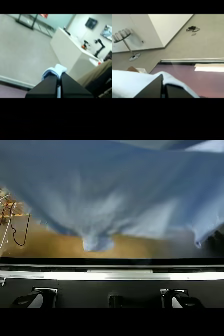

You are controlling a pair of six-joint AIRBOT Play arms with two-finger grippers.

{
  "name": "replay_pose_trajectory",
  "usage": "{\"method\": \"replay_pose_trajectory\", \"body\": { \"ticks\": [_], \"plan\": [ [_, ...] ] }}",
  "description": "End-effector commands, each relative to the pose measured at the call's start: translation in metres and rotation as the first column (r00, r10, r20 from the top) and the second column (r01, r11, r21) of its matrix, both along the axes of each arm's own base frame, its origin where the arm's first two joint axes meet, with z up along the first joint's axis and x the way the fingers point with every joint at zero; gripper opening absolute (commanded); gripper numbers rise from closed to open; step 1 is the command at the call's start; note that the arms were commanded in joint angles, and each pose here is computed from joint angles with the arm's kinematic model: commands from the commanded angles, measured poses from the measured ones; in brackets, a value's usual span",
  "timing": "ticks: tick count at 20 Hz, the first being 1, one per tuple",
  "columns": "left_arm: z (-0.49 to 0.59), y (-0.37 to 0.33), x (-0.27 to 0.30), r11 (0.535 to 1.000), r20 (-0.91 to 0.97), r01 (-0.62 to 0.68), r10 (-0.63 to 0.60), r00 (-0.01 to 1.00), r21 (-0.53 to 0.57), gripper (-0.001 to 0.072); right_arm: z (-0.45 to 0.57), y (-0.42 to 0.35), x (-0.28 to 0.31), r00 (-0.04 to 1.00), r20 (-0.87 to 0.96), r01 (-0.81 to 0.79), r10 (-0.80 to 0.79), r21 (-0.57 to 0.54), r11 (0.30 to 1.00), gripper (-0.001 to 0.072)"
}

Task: Fold the clothes and pants, and hang the long-sleeved shirts on hangers.

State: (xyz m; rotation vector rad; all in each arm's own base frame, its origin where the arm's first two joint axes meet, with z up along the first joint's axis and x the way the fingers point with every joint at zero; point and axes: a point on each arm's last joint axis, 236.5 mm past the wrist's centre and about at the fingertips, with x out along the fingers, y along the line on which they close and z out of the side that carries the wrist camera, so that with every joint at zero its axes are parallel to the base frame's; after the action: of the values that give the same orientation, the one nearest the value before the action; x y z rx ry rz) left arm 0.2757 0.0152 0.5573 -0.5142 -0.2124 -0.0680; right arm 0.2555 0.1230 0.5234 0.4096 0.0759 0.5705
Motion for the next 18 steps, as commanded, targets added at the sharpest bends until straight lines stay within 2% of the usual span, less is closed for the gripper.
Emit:
{"method": "replay_pose_trajectory", "body": {
  "ticks": [1,4,6,9,12,15,18],
  "plan": [
    [-0.012,0.015,-0.006,0.997,-0.058,-0.08,0.081,0.995,0.018,0.0016,-0.011,-0.006,0.014,0.996,-0.09,0.026,-0.023,0.031,0.999,0.0029],
    [-0.088,0.037,0.072,0.999,-0.307,-0.043,0.05,0.95,0.029,0.0016,-0.095,-0.013,0.084,0.929,-0.37,0.017,-0.027,-0.029,0.999,0.0029],
    [-0.149,0.053,0.136,0.999,-0.449,-0.007,0.022,0.893,0.036,0.0016,-0.17,-0.013,0.135,0.828,-0.56,-0.01,-0.011,-0.034,0.999,0.0029],
    [-0.271,0.056,0.233,0.998,-0.644,0.069,-0.056,0.763,-0.005,0.0016,-0.305,-0.007,0.202,0.648,-0.758,-0.02,-0.075,-0.115,0.993,0.0029],
    [-0.388,0.04,0.302,0.992,-0.753,0.104,-0.12,0.647,-0.068,0.0016,-0.417,0.004,0.263,0.56,-0.815,0.004,-0.148,-0.175,0.984,0.0029],
    [-0.475,0.022,0.339,0.989,-0.801,0.114,-0.146,0.581,-0.098,0.0016,-0.496,-0.006,0.316,0.499,-0.846,0.153,-0.187,-0.127,0.98,0.0029],
    [-0.527,0.01,0.35,0.986,-0.833,0.12,-0.162,0.529,-0.115,0.0016,-0.543,-0.003,0.336,0.463,-0.871,0.215,-0.166,-0.071,0.974,0.003]
  ]
}}
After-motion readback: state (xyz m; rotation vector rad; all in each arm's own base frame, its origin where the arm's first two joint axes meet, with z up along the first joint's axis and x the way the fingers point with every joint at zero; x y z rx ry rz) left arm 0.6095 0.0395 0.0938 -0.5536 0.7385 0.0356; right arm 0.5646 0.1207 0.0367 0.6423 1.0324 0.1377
